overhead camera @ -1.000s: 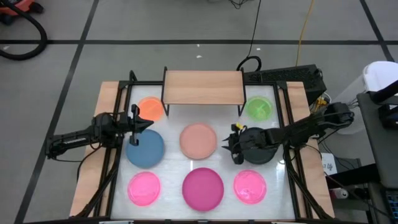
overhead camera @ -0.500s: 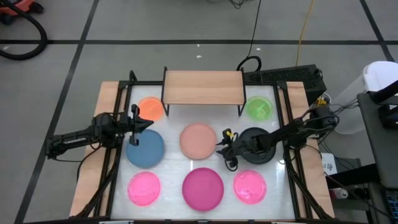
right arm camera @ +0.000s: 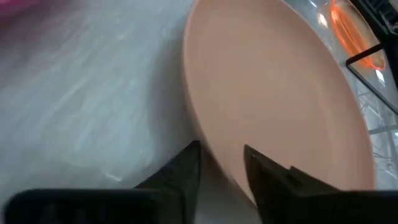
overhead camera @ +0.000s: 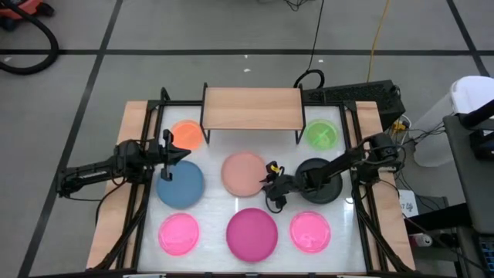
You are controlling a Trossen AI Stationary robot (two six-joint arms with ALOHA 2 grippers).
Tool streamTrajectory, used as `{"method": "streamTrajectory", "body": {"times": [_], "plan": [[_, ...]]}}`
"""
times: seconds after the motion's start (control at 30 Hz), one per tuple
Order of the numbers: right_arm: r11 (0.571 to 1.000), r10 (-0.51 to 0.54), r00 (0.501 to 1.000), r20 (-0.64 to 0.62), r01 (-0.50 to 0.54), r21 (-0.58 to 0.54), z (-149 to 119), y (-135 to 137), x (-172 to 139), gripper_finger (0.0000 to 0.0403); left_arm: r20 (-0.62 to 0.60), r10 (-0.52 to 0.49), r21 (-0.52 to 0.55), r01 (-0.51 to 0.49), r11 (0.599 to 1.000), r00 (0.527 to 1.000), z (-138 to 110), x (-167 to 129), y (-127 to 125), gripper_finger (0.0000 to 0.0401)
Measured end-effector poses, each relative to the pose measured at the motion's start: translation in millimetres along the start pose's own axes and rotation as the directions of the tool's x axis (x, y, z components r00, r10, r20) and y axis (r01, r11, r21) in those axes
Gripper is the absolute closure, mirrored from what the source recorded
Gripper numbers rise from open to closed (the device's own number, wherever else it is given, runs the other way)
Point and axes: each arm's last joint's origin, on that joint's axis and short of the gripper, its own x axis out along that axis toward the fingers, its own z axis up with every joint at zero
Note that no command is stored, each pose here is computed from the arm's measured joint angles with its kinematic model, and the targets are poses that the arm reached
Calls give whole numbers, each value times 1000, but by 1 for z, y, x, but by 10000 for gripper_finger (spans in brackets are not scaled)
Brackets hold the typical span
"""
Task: Place and stack plates onto a shelf
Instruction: Put the large light pink plate on the shelf
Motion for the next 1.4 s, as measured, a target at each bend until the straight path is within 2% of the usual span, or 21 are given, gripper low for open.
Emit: {"method": "streamTrajectory", "body": {"times": [0.1,0.13,0.23,0.37,0.47,0.57,0.7,0.83,0.97,1.1,1.2,1.3,1.4], "plan": [[1000,2,1000,-1,-1,1,2,0,-5,381,0,0,0,0,1000,1000,0,0,0,391],[1000,0,1000,4,0,12,4,-1,-8,390,1,0,0,0,1000,1000,0,0,0,391],[997,-1,998,69,-4,77,17,-4,-22,398,0,0,0,0,1000,1000,0,0,0,391],[994,-75,974,213,55,99,43,-15,-55,400,-6,0,-1,0,1000,1000,-1,0,0,391],[983,-180,936,303,161,86,58,-31,-81,400,-3,0,0,0,1000,1000,0,0,0,391],[941,-338,888,311,322,103,70,-63,-100,401,0,0,0,0,1000,1000,0,0,0,391],[880,-473,842,259,463,104,84,-120,-112,401,1,0,1,0,1000,1000,0,0,0,391],[885,-465,870,164,454,101,95,-181,-116,402,1,0,0,0,1000,1000,0,0,0,391],[885,-437,899,-24,435,165,82,-217,-111,402,1,0,1,0,1000,1000,0,0,0,391],[876,-389,904,-176,422,235,57,-228,-103,402,0,0,0,0,1000,1000,0,0,0,391],[883,-303,915,-267,375,283,37,-229,-93,402,-3,0,0,0,1000,1000,0,0,0,391],[871,-258,923,-285,350,344,24,-227,-82,402,0,0,0,0,1000,1000,0,0,0,391],[864,-257,919,-300,357,356,11,-220,-66,402,0,0,0,0,1000,1000,0,0,0,391]]}}
